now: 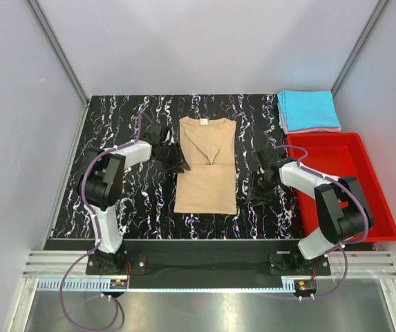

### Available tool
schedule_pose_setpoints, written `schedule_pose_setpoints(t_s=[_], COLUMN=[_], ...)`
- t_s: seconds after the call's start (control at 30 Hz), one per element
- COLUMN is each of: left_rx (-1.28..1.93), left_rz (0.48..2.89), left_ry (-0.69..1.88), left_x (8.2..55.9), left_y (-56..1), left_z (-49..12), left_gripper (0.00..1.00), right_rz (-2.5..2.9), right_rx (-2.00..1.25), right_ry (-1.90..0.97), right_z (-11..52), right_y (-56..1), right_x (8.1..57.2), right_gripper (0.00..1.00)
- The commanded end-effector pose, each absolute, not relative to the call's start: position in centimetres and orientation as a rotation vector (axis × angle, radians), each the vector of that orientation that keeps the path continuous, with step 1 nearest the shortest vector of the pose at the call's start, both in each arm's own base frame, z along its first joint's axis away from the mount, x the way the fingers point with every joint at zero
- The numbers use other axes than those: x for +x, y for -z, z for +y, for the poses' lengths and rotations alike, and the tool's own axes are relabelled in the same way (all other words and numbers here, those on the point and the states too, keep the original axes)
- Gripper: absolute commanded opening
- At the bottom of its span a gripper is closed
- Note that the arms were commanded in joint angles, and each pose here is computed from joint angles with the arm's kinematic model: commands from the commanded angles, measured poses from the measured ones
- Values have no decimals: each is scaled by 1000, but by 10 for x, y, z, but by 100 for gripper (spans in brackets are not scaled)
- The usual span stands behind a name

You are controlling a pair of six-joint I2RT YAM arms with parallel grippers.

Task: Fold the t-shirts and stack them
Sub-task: Fold the tshirt

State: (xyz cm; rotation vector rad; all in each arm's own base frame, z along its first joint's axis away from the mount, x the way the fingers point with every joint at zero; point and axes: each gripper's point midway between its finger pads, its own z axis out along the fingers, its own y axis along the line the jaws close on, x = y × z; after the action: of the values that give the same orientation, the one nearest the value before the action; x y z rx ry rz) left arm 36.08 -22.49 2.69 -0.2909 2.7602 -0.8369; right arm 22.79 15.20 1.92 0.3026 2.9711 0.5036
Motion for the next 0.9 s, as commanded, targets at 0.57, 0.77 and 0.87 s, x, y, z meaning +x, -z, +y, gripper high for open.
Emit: schedule_pose_setpoints(t_s=[0.57,0.77,0.87], left_rx=[-232,-293,-322], left_rz=[2899,2920,2932], left_ry=[668,754,745], left_x=[244,217,209], left_y=[-41,-26,-20], left_z=[-169,-171,-171], left_gripper=[70,67,65], right_rz=[2771,2821,2846], right_rx=[575,536,536], right_ry=[-820,-840,-827], right_z=[190,205,205], right_y=[-39,-26,-19], right_x=[220,216,208], right_gripper=[68,66,65])
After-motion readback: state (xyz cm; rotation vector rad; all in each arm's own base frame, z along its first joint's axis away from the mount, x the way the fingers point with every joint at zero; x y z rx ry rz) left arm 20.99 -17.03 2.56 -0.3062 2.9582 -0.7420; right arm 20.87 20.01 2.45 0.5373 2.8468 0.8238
